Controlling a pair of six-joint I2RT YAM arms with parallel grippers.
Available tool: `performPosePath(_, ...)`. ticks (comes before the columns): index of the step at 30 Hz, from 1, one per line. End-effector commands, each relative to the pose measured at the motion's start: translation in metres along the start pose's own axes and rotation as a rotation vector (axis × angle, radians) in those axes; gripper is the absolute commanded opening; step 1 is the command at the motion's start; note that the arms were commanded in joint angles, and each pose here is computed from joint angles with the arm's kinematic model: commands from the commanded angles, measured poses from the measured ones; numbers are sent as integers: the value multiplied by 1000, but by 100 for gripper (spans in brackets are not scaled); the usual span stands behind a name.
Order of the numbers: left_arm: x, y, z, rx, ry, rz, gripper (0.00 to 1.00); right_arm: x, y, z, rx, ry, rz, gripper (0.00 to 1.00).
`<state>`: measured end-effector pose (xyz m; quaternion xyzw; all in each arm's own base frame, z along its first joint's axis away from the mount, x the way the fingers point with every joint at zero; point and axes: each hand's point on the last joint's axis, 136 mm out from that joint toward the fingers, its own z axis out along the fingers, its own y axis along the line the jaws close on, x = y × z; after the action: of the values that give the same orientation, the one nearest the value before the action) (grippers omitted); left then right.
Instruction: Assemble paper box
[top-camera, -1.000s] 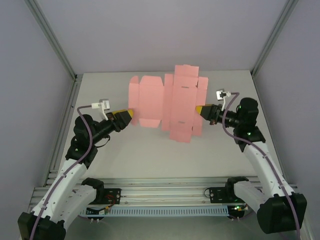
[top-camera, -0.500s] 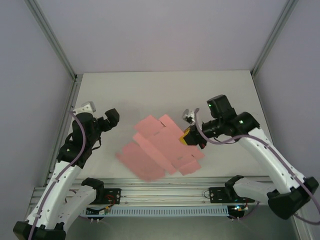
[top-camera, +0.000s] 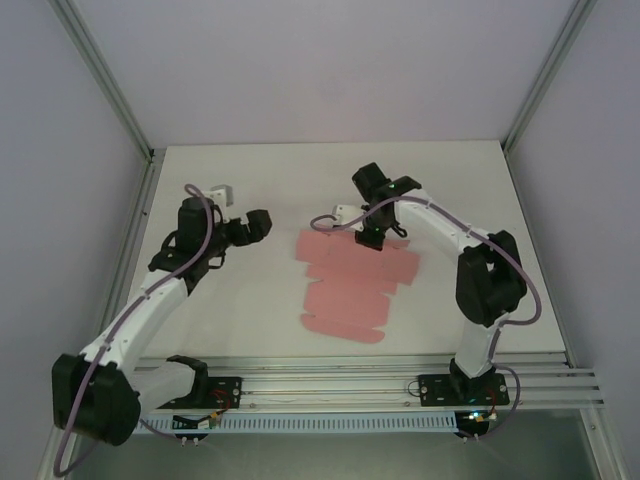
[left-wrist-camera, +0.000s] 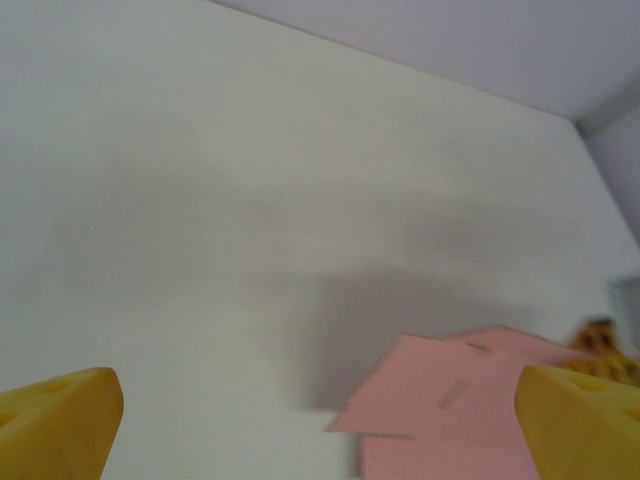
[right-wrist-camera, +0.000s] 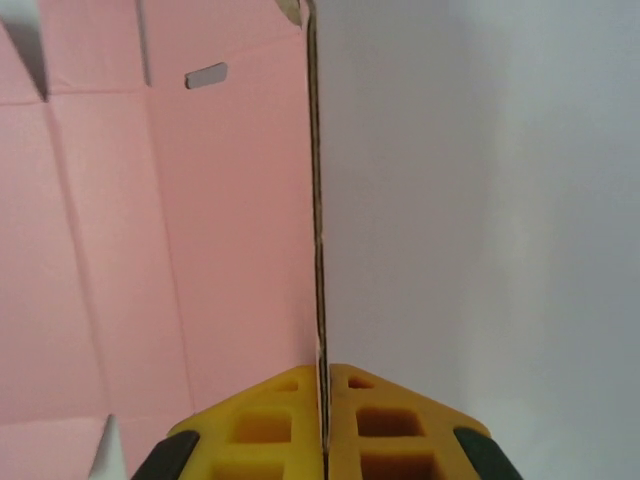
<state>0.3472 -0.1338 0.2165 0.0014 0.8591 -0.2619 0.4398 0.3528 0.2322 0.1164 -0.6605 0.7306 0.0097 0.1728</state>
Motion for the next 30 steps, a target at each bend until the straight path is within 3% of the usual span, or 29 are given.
performPosePath(1,16,-55,6,374,50,226,100,-32,-22,-6,105,-142,-221,0)
performPosePath(3,28,-63,12,465,80,326,99,-37,-13,-3,49,-170,-254,0)
performPosePath(5,27,-61,25,463,94,364,94,-37,-7,-1,-4,-174,-253,0)
performPosePath(10,23,-68,49,534,158,364,64,-32,-3,9,-49,-140,-237,0)
performPosePath(13,23,-59,69,489,177,352,49,-36,4,7,-84,-167,-218,0)
performPosePath(17,15,-41,89,378,162,337,44,-32,9,5,-106,-157,-210,0)
performPosePath(22,32,-53,93,472,249,341,43,-33,10,0,-108,-165,-204,0)
performPosePath(30,61,-61,88,484,354,400,37,-40,7,-6,-105,-186,-180,0)
